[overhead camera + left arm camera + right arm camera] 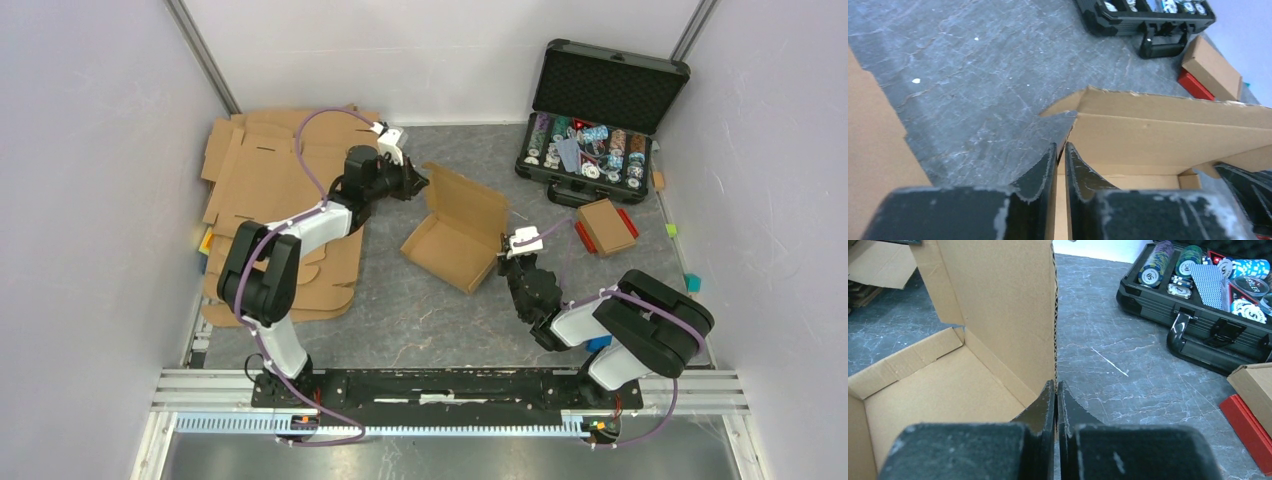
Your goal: Fold the paper box
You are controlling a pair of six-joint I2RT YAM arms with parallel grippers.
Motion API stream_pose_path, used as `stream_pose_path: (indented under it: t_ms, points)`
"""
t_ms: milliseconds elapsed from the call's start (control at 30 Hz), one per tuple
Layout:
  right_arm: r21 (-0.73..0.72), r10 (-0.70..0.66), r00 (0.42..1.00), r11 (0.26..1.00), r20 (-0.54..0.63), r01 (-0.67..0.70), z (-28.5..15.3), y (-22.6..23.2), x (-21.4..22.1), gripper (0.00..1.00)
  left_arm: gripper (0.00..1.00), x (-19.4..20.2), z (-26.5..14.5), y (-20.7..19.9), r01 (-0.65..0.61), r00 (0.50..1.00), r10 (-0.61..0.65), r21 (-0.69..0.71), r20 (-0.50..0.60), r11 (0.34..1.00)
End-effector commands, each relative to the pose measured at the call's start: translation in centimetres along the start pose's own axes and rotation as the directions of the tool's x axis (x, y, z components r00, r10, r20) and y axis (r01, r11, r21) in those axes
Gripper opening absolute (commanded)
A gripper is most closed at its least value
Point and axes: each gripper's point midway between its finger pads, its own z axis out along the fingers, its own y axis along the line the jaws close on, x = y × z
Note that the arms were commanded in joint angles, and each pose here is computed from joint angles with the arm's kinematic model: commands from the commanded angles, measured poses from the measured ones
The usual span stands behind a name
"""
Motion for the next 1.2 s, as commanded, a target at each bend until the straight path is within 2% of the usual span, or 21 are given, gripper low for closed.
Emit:
stream_pose_path:
  t_ms: [0,100,267,367,467,567,600,667,800,900,1167]
  points:
    - [0.004,0.019,0.999,1.0,0.05,-0.019,0.3,0.1,-1.6,0.05,0.1,-2.4,-0.5,-1.6,-0.044,0.998,0.04,0.068,0.053,0.997]
    - [0.004,0.018,0.999,1.0,0.048,-0.019,0.4,0.2,-1.7,0.11,0.02,-2.4,-1.3,-1.5,-0.047,0.998,0.045,0.041,0.046,0.998]
    - [-0.028,0.044,0.997,0.999,0.056,-0.043,0.5,0.9,-2.5,0.21,0.02,-2.3,-2.7,-2.2,-0.043,0.997,0.041,0.031,0.06,0.999]
    - [0.0,0.052,0.999,0.999,0.008,-0.052,0.9,0.8,-2.0,0.4,0.02,-1.8,-3.5,-2.1,-0.028,0.998,0.029,-0.013,0.061,1.0]
    - [-0.041,0.038,0.998,0.998,-0.045,-0.04,1.4,1.8,-1.7,0.42,0.02,-1.3,-4.6,-1.9,-0.024,0.997,0.03,-0.086,0.068,0.996]
    - [-0.117,0.049,0.996,0.992,-0.073,-0.057,1.6,2.9,-1.9,0.68,0.02,-0.5,-5.8,-2.0,-0.027,0.997,0.038,-0.139,0.072,0.99]
    - [-0.142,0.057,0.996,0.988,-0.075,-0.067,1.6,3.2,-2.1,0.74,0.02,-0.2,-6.1,-1.9,-0.032,0.997,0.044,-0.157,0.07,0.987]
    - [-0.173,0.086,0.993,0.98,-0.08,-0.099,1.6,3.2,-2.4,0.8,0.02,0.1,-6.8,-1.9,-0.034,0.998,0.044,-0.178,0.051,0.983]
    - [-0.195,0.173,0.978,0.961,-0.116,-0.193,1.8,2.8,-2.5,0.82,0.02,1.2,-7.8,-2.5,-0.051,0.997,0.06,-0.206,0.039,0.977]
    - [-0.176,0.227,0.954,0.949,-0.195,-0.261,2.4,2.9,-1.6,0.82,0.02,1.9,-8.1,-3.2,-0.053,0.997,0.062,-0.216,0.036,0.975]
    - [-0.238,0.276,0.91,0.904,-0.309,-0.355,2.9,5.8,-0.7,0.77,0.02,2.9,-8.5,-5.1,-0.01,1.0,0.015,-0.207,0.023,0.978]
